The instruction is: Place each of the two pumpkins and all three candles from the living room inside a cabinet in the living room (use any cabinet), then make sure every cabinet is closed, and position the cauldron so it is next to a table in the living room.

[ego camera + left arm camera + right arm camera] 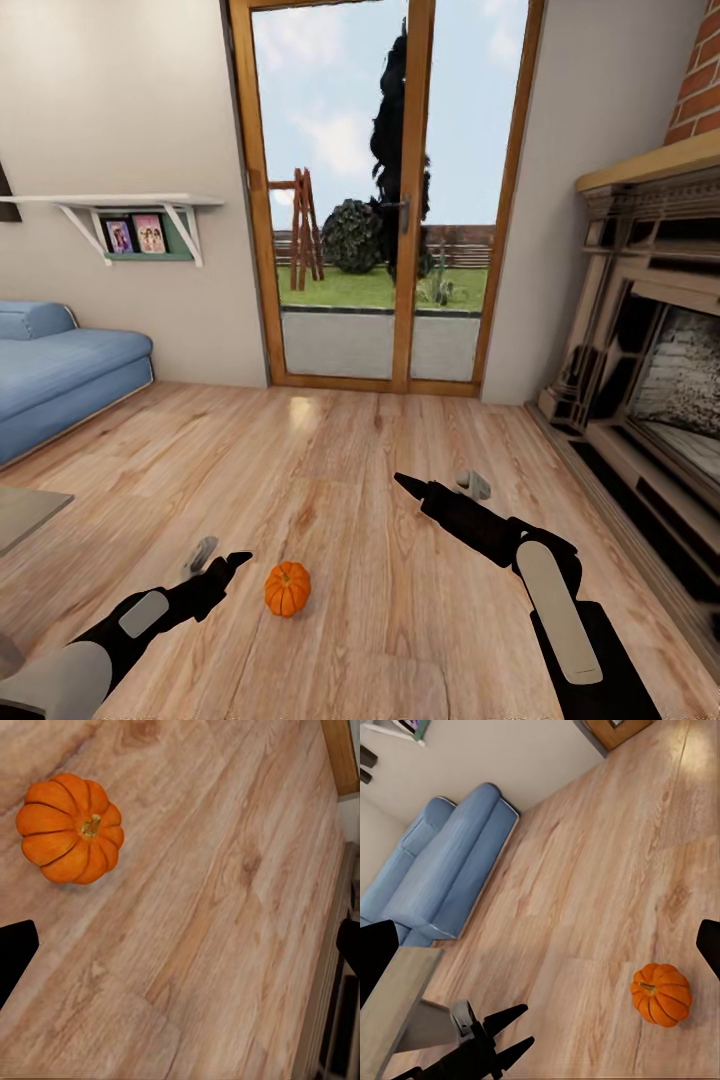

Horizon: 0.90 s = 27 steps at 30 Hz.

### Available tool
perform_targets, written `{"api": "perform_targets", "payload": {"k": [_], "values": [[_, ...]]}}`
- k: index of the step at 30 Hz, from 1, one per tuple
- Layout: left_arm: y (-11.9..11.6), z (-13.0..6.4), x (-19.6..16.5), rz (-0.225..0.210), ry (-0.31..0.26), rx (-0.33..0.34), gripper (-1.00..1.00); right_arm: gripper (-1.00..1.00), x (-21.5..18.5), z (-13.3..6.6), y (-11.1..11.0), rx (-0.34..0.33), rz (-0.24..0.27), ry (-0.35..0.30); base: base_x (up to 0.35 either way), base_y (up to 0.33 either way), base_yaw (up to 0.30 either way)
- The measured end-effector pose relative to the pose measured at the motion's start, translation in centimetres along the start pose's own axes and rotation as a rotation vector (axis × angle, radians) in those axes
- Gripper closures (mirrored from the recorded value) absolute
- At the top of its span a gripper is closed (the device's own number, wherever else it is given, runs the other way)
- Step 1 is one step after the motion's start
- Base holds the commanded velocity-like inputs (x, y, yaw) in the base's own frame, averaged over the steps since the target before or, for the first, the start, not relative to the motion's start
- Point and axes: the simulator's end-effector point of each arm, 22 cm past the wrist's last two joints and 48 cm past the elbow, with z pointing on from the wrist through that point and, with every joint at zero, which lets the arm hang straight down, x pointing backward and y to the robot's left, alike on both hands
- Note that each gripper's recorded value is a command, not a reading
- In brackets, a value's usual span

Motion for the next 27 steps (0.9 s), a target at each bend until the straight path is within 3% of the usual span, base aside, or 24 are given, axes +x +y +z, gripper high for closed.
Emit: {"api": "perform_targets", "payload": {"k": [13,19,27], "values": [[3.8,0.5,-0.2,-0.023,0.008,-0.060,-1.00,-1.00,1.5,1.2,-2.4,0.028,0.031,0.033,0.000,0.000,0.000],[5.1,0.3,-1.6,-0.120,-0.026,-0.053,-1.00,-1.00,2.2,1.7,-3.5,0.040,0.046,0.048,0.000,0.000,0.000],[7.7,0.5,-1.5,-0.149,-0.032,-0.092,-1.00,-1.00,3.2,2.3,-4.8,0.056,0.064,0.068,0.000,0.000,0.000]]}}
